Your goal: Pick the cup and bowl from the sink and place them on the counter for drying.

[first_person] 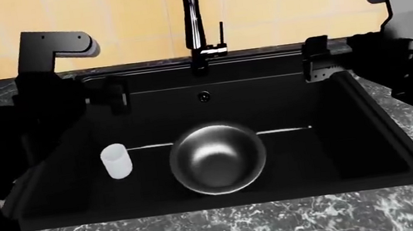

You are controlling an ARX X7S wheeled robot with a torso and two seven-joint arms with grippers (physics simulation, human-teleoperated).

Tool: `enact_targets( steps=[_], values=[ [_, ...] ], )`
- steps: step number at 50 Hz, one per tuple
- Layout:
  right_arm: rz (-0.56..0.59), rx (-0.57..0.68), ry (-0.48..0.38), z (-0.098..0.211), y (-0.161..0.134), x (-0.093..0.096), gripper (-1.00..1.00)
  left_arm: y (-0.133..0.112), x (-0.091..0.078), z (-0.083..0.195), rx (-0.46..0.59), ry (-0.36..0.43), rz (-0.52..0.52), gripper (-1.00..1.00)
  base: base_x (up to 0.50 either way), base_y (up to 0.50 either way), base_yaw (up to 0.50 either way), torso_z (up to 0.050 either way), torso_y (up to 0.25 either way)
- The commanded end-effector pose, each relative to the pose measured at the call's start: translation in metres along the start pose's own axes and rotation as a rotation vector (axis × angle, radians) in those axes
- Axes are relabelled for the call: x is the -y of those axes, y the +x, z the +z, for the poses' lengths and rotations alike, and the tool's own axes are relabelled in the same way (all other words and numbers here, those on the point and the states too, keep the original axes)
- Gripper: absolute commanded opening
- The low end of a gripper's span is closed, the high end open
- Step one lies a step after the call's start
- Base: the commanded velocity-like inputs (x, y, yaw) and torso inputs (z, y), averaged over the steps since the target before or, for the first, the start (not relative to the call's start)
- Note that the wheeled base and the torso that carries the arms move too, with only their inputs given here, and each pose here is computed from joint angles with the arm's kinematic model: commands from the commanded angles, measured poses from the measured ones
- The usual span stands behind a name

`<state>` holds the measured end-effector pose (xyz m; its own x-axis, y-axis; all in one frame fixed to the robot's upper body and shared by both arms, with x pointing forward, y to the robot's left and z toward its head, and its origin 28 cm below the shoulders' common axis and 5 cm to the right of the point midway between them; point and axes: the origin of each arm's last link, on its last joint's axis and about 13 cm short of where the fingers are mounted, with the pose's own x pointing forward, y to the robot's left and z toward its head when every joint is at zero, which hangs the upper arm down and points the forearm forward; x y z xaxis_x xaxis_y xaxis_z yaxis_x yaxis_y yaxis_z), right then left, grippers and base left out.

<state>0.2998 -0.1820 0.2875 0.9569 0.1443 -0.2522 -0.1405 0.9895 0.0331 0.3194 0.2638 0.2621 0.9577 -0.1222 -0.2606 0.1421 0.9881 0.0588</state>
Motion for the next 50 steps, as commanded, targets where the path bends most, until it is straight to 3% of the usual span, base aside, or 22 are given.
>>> enact_targets(
  steps=[1, 38, 50],
  values=[
    [-0.007, -0.003, -0.003, -0.002, 0.001, 0.0, 1.0, 0.002, -0.002, -0.001, -0.001, -0.01, 0.003, 1.0, 0.21, 0.2, 0.0, 0.0, 0.0],
    [0.006, -0.03, 0.001, -0.012, 0.002, 0.0, 1.0, 0.004, 0.0, -0.002, -0.013, 0.002, -0.002, 1.0, 0.4, 0.07, 0.0, 0.0, 0.001],
    [0.123, -0.317, 0.078, -0.037, 0.013, -0.009, 1.0, 0.007, -0.005, -0.025, -0.072, 0.004, 0.005, 1.0, 0.0, 0.0, 0.0, 0.0, 0.0]
  ],
)
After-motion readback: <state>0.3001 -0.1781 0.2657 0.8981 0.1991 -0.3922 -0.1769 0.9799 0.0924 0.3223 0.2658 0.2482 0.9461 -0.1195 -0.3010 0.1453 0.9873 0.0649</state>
